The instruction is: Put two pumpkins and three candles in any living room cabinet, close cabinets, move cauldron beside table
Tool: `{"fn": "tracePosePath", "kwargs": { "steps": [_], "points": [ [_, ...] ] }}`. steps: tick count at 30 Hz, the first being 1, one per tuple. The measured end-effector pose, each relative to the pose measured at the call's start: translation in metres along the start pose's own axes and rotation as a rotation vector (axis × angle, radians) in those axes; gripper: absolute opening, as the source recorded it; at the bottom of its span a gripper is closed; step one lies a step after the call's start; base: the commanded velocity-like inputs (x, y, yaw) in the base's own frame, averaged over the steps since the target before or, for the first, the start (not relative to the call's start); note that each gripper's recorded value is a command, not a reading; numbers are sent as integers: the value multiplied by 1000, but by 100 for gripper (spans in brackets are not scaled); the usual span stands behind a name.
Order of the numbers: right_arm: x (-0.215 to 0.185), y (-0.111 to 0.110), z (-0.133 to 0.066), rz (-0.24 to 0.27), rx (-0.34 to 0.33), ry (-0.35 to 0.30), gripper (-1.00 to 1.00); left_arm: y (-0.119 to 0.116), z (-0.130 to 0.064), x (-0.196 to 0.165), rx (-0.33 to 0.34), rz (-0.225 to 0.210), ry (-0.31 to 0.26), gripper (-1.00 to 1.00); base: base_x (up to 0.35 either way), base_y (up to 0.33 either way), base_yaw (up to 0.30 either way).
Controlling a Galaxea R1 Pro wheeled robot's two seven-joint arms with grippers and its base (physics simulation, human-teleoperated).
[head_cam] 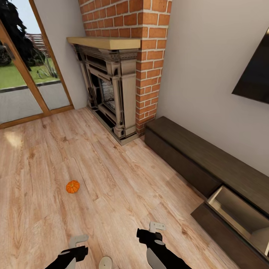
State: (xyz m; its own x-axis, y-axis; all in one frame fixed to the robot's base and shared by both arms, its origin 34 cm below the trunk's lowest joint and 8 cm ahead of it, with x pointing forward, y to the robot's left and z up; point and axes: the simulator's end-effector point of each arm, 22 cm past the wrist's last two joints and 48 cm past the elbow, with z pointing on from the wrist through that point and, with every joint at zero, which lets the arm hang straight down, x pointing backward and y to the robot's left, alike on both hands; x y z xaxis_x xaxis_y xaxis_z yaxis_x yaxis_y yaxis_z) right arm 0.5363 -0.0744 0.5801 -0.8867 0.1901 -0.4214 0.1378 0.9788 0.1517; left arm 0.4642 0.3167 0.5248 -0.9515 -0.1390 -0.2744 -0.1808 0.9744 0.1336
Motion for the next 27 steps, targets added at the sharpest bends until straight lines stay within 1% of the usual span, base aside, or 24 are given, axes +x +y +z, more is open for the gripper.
{"fn": "tracePosePath", "kwargs": {
  "steps": [10, 15, 19, 21, 23, 27],
  "points": [
    [3, -2, 13, 3, 0, -10, 100, -4, 14, 8, 0, 10, 5, 100, 0, 0, 0],
    [5, -3, 20, 4, 0, -12, 100, -9, 20, 7, 7, 7, -13, 100, 0, 0, 0],
    [7, -4, 25, 4, 0, -12, 100, -16, 25, 8, 19, 6, -16, 100, 0, 0, 0],
    [8, -4, 28, 4, 0, -13, 100, -25, 28, 9, 51, 5, -16, 100, 0, 0, 0],
    [9, -5, 30, 4, 0, -12, 100, -37, 30, 10, 101, 7, -15, 100, 0, 0, 0],
    [12, -6, 36, 4, 0, -13, 100, -45, 35, 21, 140, 13, 3, 100, 0, 0, 0]
  ]
}}
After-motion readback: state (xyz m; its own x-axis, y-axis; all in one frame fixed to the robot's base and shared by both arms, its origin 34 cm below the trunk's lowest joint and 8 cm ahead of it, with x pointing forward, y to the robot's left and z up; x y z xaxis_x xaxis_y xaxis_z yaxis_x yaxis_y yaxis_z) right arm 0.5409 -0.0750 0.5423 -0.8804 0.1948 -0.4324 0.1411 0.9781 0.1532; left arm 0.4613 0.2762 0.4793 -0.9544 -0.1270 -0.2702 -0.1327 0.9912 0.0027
